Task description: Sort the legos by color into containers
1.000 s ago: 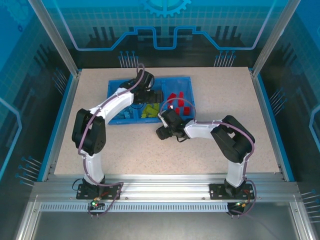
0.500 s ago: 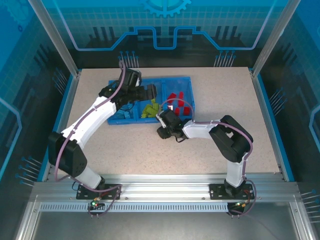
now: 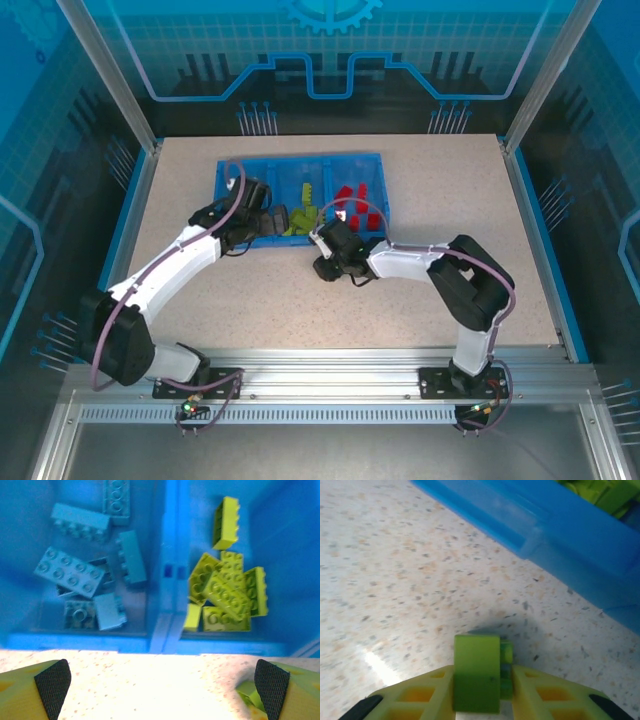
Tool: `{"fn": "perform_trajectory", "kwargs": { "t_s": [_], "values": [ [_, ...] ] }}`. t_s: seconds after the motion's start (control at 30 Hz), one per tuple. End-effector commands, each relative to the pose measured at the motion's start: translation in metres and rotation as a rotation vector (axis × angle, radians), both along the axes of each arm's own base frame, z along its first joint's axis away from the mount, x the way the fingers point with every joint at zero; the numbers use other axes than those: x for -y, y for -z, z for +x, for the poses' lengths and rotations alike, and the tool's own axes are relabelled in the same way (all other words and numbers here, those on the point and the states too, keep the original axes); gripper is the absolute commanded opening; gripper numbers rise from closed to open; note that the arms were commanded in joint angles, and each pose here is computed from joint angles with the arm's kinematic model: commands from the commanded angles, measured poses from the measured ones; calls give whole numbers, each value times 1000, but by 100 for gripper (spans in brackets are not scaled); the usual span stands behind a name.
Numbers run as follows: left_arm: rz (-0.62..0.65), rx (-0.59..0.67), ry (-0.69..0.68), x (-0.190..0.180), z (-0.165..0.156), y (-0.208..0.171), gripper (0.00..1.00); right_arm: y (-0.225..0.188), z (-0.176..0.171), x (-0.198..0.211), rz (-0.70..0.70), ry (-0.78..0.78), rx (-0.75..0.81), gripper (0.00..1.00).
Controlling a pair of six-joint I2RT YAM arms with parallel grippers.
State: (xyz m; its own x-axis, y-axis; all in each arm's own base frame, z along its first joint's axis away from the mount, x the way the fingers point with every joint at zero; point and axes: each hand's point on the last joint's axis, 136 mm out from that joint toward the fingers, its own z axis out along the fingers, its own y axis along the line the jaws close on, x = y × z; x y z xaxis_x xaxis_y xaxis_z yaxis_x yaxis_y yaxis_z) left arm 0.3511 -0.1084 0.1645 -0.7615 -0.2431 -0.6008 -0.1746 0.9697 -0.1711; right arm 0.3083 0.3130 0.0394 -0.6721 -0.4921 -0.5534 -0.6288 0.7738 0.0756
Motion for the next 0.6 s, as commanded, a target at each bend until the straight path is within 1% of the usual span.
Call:
{"fn": "perform_trajectory", "kwargs": {
  "t_s": [0.0, 0.13, 0.3, 0.4, 0.5, 0.57],
  "values": [
    [48, 4, -87, -23, -11, 5, 99, -39, -13, -16, 71, -73, -15, 33],
    [75, -16, -138, -37, -23, 16, 99, -76, -13, -23, 116, -96, 4, 33],
    [95, -15, -202, -53, -33, 22, 99, -111, 20, -30, 148, -35, 39, 32],
    [95, -20, -201, -55, -38, 21, 99, -108, 26, -33, 86, -67, 9, 36],
    [113, -23, -200, -61, -45, 21, 99, -87, -1, -29, 23, -172, -64, 45],
    [104, -20, -216, -66, -50, 23, 99, -71, -19, -20, -23, -214, -71, 53]
  ]
}}
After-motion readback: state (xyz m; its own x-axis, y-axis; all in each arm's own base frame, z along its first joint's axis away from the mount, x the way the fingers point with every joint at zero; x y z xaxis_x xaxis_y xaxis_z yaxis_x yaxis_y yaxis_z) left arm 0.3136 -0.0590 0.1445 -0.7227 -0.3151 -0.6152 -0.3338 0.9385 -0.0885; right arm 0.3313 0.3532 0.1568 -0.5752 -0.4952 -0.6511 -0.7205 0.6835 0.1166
